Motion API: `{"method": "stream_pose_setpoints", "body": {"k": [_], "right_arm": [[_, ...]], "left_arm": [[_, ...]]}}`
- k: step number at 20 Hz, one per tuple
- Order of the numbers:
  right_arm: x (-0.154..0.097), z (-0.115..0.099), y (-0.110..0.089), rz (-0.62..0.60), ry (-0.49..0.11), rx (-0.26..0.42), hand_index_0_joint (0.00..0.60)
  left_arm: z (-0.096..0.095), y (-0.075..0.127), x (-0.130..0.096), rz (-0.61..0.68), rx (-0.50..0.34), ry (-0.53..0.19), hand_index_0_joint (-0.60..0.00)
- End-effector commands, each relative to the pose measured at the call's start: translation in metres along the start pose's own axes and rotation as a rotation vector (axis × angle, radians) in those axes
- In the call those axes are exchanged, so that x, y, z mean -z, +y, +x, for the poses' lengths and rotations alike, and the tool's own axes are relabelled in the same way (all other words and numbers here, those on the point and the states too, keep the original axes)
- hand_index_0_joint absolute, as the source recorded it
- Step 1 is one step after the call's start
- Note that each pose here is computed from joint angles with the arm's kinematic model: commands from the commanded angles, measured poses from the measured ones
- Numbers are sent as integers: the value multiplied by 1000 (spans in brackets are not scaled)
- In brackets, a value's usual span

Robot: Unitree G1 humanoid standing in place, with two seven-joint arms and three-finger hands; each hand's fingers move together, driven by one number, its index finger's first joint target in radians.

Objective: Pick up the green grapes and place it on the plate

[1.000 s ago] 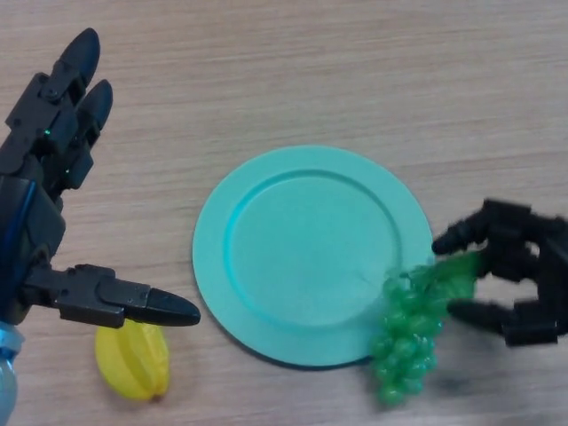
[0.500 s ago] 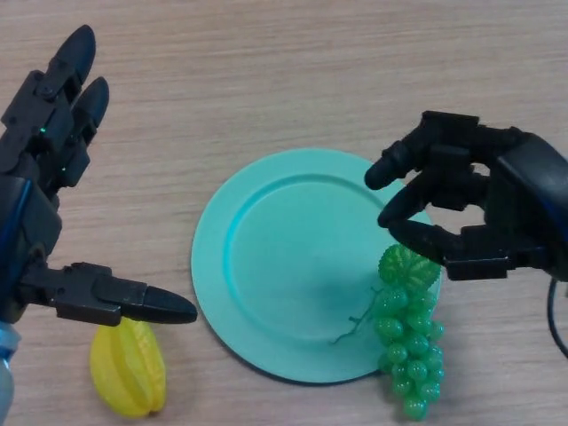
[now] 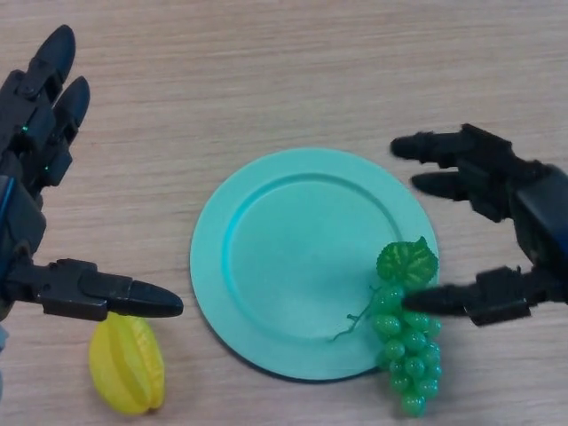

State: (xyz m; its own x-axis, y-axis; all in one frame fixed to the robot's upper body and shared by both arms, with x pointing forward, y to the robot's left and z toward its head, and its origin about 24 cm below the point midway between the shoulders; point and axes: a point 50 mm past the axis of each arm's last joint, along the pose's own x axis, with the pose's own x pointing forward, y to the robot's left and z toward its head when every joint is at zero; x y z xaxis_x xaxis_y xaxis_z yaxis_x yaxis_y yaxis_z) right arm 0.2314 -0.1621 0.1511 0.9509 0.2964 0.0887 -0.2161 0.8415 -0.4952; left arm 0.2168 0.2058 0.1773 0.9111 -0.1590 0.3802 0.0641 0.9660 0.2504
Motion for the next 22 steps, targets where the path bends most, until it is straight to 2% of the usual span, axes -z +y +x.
{"method": "stream_pose_setpoints", "body": {"k": [1,5,7,9,12,16,19,22], "right_arm": [[-17,-9,-13,-166,-121,134,0],[4,-14,-7,-200,13,145,0],[11,-14,-1,-193,46,165,0],[16,-14,9,-160,77,141,0],[19,-10,21,-102,100,119,0],[32,0,34,-112,134,136,0],[38,9,42,-82,128,158,0],[48,11,49,-62,154,195,0]], "left_arm": [[0,10,-32,72,-40,-225,0],[0,9,-32,77,-32,-222,0],[1,7,-32,76,-26,-219,0],[0,6,-32,75,-21,-220,0],[-1,5,-31,71,-18,-219,0],[-3,5,-32,65,-20,-219,0],[-5,6,-30,63,-25,-213,0],[-5,7,-30,62,-28,-207,0]]}}
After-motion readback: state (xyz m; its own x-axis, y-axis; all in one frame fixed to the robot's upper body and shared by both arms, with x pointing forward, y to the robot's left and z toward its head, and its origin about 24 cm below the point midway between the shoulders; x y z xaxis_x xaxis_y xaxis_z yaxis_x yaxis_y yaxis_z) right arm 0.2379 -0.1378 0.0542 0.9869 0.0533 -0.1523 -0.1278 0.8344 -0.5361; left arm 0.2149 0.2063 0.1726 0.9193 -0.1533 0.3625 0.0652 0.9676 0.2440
